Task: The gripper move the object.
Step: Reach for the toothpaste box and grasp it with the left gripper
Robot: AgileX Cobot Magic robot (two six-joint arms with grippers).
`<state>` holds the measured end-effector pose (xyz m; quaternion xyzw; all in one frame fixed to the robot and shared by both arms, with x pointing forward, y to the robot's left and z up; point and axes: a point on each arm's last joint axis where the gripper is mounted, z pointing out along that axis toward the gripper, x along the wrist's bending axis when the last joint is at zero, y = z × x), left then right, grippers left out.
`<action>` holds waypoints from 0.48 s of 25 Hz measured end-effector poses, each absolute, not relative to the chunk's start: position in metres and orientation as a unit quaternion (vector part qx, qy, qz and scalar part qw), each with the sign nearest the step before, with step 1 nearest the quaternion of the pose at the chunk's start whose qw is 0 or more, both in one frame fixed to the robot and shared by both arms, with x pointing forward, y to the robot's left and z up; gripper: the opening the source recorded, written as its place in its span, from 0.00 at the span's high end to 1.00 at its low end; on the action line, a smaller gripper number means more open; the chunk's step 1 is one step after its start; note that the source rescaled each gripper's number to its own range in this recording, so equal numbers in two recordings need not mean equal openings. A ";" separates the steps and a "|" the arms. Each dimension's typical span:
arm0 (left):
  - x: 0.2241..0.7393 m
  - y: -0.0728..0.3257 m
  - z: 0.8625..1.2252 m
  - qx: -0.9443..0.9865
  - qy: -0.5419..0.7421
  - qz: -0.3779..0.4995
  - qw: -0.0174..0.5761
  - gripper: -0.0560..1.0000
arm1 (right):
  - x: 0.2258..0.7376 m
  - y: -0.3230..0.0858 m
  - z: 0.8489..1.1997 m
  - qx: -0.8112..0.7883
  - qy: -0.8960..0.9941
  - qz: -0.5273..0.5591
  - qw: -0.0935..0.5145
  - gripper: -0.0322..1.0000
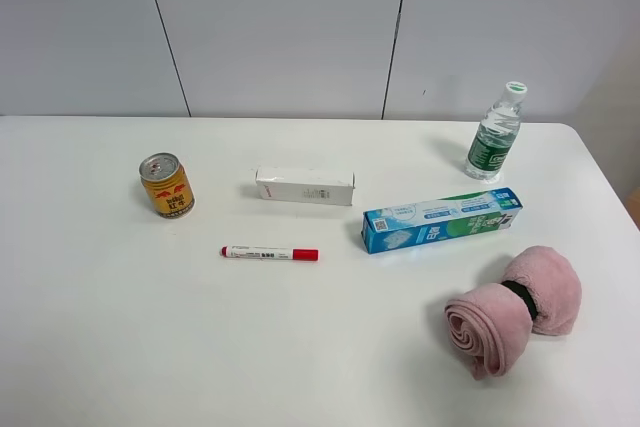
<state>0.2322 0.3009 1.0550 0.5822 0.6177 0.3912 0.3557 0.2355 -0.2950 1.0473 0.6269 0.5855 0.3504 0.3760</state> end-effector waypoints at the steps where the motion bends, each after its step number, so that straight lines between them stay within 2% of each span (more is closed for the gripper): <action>1: 0.232 0.301 1.055 0.582 0.618 0.391 0.356 0.00 | 0.236 -0.295 1.047 0.627 0.586 0.350 0.376 0.00; 12: 0.232 0.301 1.055 0.582 0.618 0.391 0.356 0.00 | 0.236 -0.295 1.047 0.627 0.586 0.350 0.376 0.00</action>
